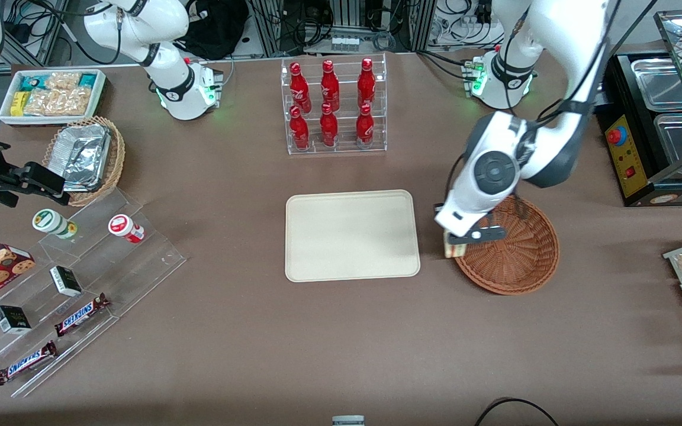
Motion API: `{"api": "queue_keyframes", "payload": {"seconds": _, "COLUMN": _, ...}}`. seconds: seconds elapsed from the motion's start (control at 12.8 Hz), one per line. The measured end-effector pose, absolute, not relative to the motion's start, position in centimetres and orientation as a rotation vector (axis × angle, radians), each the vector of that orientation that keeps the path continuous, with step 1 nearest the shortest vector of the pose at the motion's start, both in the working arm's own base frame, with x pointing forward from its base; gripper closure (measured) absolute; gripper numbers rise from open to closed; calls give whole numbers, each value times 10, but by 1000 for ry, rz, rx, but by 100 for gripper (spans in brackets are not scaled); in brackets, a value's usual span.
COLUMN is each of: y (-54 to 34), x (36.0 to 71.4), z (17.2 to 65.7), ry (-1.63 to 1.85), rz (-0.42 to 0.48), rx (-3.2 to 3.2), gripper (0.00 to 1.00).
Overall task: Place sandwich from basket to tray
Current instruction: 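Carry the sandwich with the left gripper over the cream tray, then lower the sandwich onto the tray and open the left gripper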
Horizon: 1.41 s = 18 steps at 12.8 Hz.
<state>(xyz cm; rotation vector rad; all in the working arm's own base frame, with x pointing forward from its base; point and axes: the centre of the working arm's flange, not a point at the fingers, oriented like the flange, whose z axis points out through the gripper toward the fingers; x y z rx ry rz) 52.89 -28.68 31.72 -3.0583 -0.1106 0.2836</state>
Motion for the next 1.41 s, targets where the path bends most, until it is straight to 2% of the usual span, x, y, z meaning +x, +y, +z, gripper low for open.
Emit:
{"api": "queue_keyframes", "payload": {"seconds": 0.55, "y": -429, "x": 521, "z": 292, "ry": -280, "rz": 224, "rx": -3080, "gripper": 86}}
{"api": "queue_keyframes", "payload": {"seconds": 0.78, "y": -478, "x": 504, "z": 269, "ry": -321, "rz": 152, "rx": -3127, "gripper": 86}}
{"api": "queue_keyframes", "payload": {"seconds": 1.02, "y": -502, "x": 486, "z": 250, "ry": -327, "rz": 135, "rx": -3141, "gripper": 86}}
{"api": "queue_keyframes", "payload": {"seconds": 1.41, "y": -504, "x": 486, "z": 250, "ry": -332, "rz": 125, "rx": -3145, "gripper": 85}}
